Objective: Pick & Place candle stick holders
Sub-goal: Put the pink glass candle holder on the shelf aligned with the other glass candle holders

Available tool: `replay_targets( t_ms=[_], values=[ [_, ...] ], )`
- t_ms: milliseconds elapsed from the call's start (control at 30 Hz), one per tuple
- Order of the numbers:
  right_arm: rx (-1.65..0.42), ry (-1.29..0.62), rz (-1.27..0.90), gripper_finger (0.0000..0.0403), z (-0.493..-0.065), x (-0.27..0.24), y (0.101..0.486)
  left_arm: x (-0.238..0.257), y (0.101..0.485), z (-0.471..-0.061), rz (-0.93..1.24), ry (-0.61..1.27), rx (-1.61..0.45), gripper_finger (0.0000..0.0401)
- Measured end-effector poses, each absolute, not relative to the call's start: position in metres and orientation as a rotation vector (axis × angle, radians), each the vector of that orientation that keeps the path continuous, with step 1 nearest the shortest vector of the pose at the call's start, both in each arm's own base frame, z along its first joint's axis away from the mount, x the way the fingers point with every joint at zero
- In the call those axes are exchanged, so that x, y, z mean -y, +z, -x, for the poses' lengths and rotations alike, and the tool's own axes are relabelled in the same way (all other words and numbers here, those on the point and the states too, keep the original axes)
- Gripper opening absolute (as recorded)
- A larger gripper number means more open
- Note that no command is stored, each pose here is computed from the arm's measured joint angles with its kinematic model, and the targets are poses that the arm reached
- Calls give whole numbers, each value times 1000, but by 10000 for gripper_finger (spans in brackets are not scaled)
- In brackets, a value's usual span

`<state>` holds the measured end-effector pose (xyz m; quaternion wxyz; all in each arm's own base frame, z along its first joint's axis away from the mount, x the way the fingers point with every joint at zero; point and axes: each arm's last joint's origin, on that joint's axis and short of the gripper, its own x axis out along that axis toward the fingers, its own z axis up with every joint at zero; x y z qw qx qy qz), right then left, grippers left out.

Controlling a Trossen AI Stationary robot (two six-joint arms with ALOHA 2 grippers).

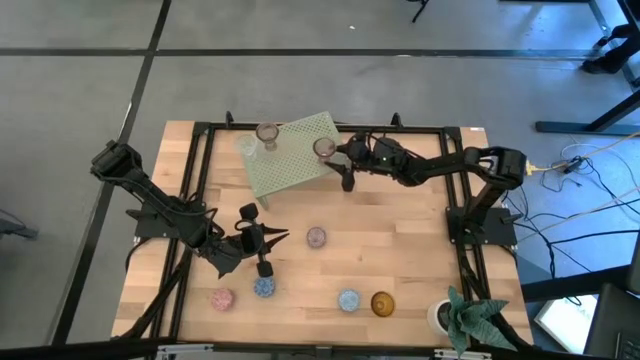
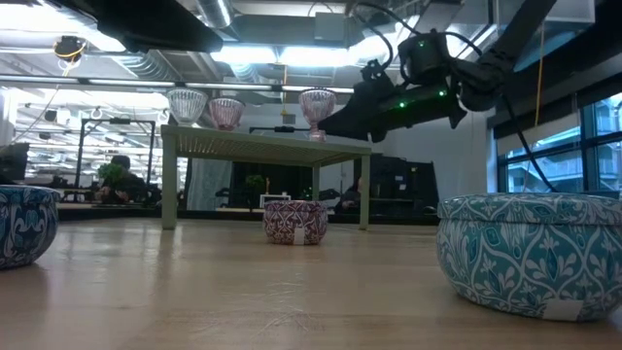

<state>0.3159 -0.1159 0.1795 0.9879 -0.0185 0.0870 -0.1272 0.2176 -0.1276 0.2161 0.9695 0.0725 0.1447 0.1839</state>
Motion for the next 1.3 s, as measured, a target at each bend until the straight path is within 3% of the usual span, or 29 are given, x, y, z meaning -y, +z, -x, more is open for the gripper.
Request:
replay_targets(
  t_ms=[1300],
  values=[
    [-136, -230, 23, 243, -316, 118, 180, 128, 216, -218, -162, 370, -295, 31]
  ],
)
